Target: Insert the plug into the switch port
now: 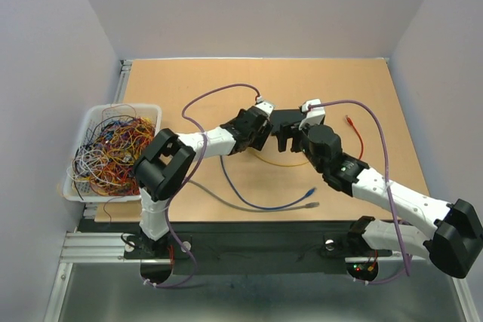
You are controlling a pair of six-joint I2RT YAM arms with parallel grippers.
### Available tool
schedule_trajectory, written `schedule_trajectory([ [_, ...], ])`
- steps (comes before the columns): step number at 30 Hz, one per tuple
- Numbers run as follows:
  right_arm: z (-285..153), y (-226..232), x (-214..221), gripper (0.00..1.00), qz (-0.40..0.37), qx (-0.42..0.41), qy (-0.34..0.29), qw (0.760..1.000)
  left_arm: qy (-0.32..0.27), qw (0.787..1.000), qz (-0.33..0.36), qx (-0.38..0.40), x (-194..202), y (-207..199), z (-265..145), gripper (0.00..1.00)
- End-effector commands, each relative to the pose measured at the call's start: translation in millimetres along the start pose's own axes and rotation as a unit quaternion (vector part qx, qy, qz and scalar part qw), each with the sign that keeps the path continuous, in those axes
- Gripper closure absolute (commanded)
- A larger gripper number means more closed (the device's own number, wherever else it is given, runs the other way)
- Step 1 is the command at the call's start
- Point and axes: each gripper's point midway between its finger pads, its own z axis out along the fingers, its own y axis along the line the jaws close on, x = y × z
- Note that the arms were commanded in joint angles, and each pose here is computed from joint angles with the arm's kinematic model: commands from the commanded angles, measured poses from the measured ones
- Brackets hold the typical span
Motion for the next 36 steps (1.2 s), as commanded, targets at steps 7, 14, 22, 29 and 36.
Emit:
schedule_trajectory([
  [7,-6,-8,-7,0.13,0.004,0.018,-0.014,1.0,0.013,0.997,0.024,-0.066,-6,14,15,0.2],
  [14,-1,-8,1,0.13,-0.006,0.022,-0.001,1.0,0.043,0.994,0.007,-0.103,-3,48,38,0.2],
  [22,7,-4,13,0.13,-0.013,0.017,0.017,1.0,0.072,0.982,-0.049,-0.17,0,144,62,0.2],
  [29,17,6,22,0.13,-0.014,0.001,0.037,0.999,0.052,0.977,-0.066,-0.198,-44,208,84,0.2],
  [36,25,12,36,0.13,-0.012,-0.005,0.059,0.998,0.044,0.974,-0.091,-0.202,-73,259,137,0.2],
])
